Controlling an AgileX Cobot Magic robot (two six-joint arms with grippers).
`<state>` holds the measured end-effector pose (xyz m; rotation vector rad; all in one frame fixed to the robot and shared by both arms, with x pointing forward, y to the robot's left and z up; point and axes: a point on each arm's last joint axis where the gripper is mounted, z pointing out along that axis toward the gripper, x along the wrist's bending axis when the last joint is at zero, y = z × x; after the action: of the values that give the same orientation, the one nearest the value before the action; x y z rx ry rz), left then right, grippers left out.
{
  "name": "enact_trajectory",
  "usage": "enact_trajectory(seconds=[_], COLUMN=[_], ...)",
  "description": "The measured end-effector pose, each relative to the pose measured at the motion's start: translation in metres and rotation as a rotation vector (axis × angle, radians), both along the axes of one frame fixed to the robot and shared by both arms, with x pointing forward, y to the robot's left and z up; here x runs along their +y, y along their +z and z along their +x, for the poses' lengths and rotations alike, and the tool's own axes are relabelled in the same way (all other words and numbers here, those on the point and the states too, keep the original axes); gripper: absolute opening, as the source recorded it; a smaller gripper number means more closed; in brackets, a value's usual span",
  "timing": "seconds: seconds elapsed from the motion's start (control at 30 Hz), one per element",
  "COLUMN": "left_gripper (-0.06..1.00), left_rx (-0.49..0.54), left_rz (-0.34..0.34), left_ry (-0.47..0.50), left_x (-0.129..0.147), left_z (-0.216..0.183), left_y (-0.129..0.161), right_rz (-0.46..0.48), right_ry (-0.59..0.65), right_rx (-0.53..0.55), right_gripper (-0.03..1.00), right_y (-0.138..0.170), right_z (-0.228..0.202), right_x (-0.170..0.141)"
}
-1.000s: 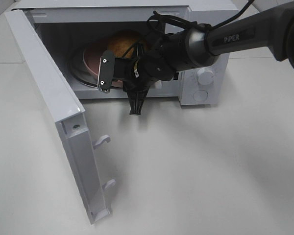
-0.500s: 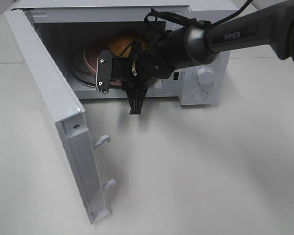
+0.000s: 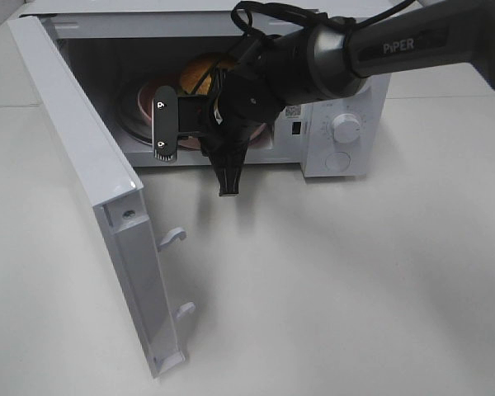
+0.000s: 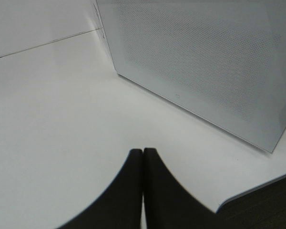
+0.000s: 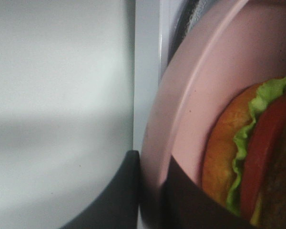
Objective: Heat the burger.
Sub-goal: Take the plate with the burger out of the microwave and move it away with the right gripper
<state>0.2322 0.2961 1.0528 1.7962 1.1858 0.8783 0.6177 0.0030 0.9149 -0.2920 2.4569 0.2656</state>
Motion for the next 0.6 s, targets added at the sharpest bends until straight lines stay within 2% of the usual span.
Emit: enact_trajectory(seconds=[0.23,0.6], left_gripper=[0.0,0.0], left_rx=[0.0,0.0], left_rz=[-0.001,-0.001], left_ry=[0.0,0.0], left_x=[0.0,0.0], left_z=[0.0,0.0], left_y=[0.0,0.0], right_rz=[-0.027,-0.084], right_ry=[0.055,0.207], right_rx=[-0.02,-0.053], right_gripper=[0.08,0.08], right_y=[0.011,0.018], right_z=[-0.01,-0.045], right_x=[-0.008,-0.031])
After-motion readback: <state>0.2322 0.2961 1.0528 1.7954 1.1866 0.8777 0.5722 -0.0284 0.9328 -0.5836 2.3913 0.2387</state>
